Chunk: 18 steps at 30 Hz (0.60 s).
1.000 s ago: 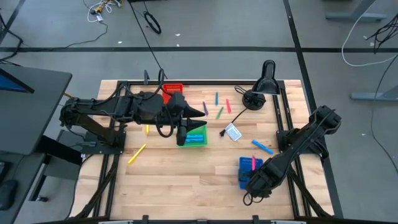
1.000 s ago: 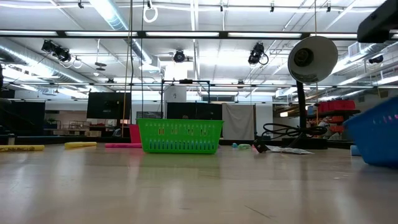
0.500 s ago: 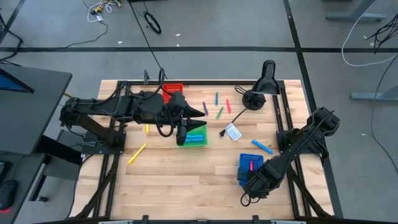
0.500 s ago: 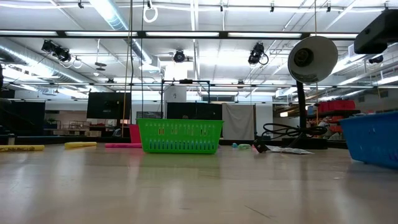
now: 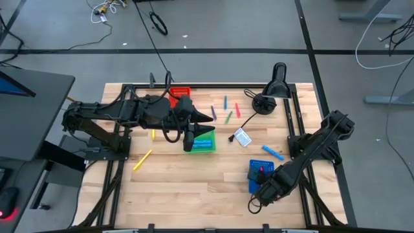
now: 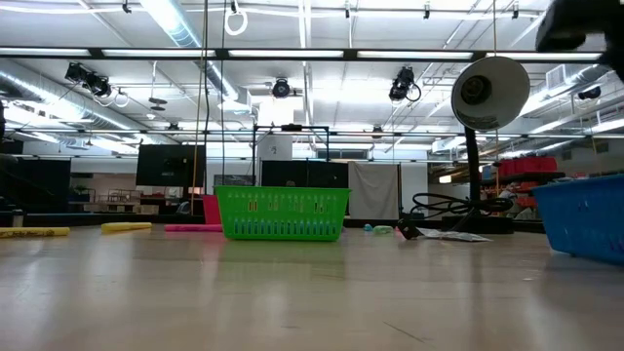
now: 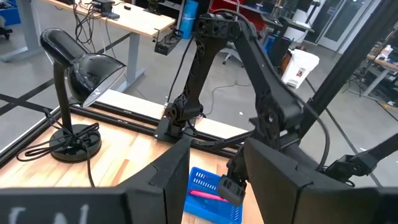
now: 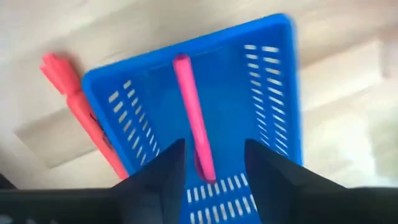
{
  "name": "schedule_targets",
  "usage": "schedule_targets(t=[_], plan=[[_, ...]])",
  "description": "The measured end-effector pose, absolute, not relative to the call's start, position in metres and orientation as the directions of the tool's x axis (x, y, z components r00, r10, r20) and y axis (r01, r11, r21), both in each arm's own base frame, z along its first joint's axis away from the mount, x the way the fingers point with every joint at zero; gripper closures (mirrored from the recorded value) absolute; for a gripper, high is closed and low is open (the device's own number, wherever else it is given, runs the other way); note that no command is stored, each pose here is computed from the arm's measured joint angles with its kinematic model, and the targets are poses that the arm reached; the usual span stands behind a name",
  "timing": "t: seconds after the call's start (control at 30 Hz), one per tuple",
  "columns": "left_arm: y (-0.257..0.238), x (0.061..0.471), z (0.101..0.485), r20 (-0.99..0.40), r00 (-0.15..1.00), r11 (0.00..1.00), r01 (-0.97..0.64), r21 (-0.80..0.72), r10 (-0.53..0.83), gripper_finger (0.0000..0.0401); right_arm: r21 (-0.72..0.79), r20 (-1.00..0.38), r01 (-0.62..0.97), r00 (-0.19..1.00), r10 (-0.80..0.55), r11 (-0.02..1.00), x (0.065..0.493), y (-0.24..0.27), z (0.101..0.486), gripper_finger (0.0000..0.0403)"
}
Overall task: Pick & Place Markers
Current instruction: Put the large pink pen into the blue bin
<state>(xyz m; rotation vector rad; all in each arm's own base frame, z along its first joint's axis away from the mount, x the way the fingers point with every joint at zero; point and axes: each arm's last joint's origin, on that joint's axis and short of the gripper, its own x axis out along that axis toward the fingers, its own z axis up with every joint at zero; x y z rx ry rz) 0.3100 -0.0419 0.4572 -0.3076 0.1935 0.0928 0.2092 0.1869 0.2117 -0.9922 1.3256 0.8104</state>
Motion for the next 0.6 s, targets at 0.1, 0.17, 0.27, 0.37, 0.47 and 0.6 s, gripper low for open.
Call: schedule_targets(t=[0.1, 0.17, 0.27, 0.37, 0.47, 0.6], plan=[[-0.042, 0.310, 0.457, -0.203, 0.977, 0.949, -0.120, -0.292, 0.061, 0.0239, -0.144, -0.987, -0.861, 0.157, -0.015, 0.488, 0.208, 0.186, 0.230, 0.0238], [-0.042, 0.310, 0.457, -0.203, 0.977, 0.949, -0.120, -0.290, 0.062, 0.0239, -0.177, -0.974, -0.808, 0.226, 0.018, 0.562, 0.207, 0.184, 0.242, 0.0238], [-0.042, 0.310, 0.457, -0.203, 0.977, 0.950, -0.120, -0.289, 0.062, 0.0239, -0.225, -0.926, -0.690, 0.371, 0.069, 0.688, 0.207, 0.181, 0.262, 0.0238], [-0.042, 0.310, 0.457, -0.202, 0.977, 0.950, -0.120, -0.289, 0.062, 0.0239, -0.261, -0.839, -0.546, 0.537, 0.093, 0.796, 0.206, 0.177, 0.284, 0.0238], [-0.042, 0.310, 0.457, -0.201, 0.978, 0.950, -0.120, -0.289, 0.062, 0.0239, -0.283, -0.717, -0.391, 0.693, 0.078, 0.876, 0.205, 0.171, 0.306, 0.0238], [-0.042, 0.310, 0.458, -0.200, 0.978, 0.949, -0.120, -0.290, 0.062, 0.0239, -0.268, -0.502, -0.201, 0.864, 0.041, 0.942, 0.205, 0.163, 0.338, 0.0238]])
